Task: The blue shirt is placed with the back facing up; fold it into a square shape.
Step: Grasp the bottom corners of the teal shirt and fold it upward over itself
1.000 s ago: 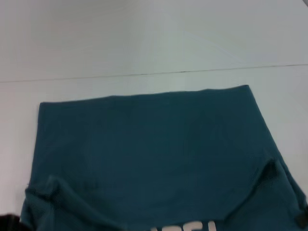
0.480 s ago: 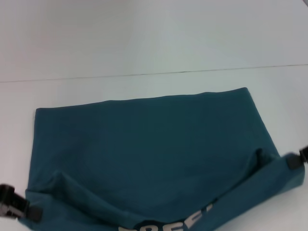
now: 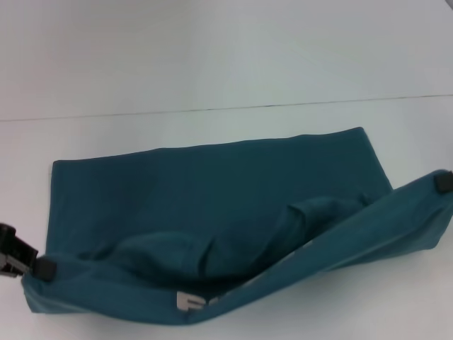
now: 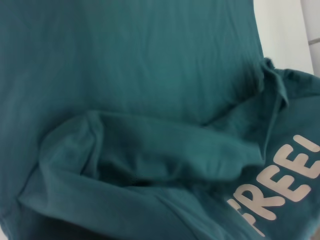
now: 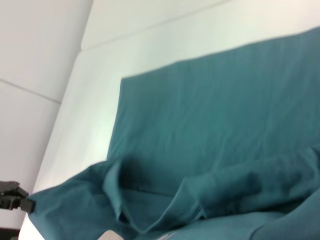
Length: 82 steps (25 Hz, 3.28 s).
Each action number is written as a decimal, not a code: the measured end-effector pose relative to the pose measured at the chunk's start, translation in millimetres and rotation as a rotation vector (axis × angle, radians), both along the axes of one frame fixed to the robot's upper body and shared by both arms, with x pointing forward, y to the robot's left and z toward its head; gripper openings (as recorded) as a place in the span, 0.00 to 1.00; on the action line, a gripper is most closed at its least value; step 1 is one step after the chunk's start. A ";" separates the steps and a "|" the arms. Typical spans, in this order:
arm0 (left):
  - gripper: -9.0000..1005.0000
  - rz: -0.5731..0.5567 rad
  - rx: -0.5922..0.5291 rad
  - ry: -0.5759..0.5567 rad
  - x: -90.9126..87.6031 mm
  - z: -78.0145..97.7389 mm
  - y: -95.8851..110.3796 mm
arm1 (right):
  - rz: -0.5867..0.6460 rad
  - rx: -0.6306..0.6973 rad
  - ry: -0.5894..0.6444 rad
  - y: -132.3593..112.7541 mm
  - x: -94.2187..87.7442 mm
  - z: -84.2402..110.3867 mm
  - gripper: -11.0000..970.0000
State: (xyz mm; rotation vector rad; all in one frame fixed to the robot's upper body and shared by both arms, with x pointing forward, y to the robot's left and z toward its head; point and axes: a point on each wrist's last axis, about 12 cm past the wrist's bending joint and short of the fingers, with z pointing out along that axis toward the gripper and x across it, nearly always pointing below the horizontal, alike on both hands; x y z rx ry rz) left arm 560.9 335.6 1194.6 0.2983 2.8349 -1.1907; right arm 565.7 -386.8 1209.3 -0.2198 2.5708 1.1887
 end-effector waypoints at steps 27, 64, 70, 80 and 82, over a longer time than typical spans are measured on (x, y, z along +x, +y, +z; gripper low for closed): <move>0.04 0.298 0.090 -0.117 59.2 -10.1 -15.2 | -0.393 -0.035 -0.123 5.0 46.7 -35.7 0.07; 0.03 0.549 0.139 -0.240 89.0 -31.3 -18.5 | -0.432 -0.080 -0.292 91.3 102.0 -48.1 0.07; 0.03 0.566 0.135 -0.263 91.1 -25.0 -13.6 | -0.520 0.009 -0.319 73.1 101.5 -38.8 0.07; 0.03 0.603 0.133 -0.315 98.4 -20.6 -13.1 | -0.613 -0.053 -0.326 68.0 107.3 -57.5 0.07; 0.03 0.613 0.137 -0.321 99.5 -23.8 -14.2 | -0.632 -0.071 -0.326 68.2 108.0 -63.3 0.07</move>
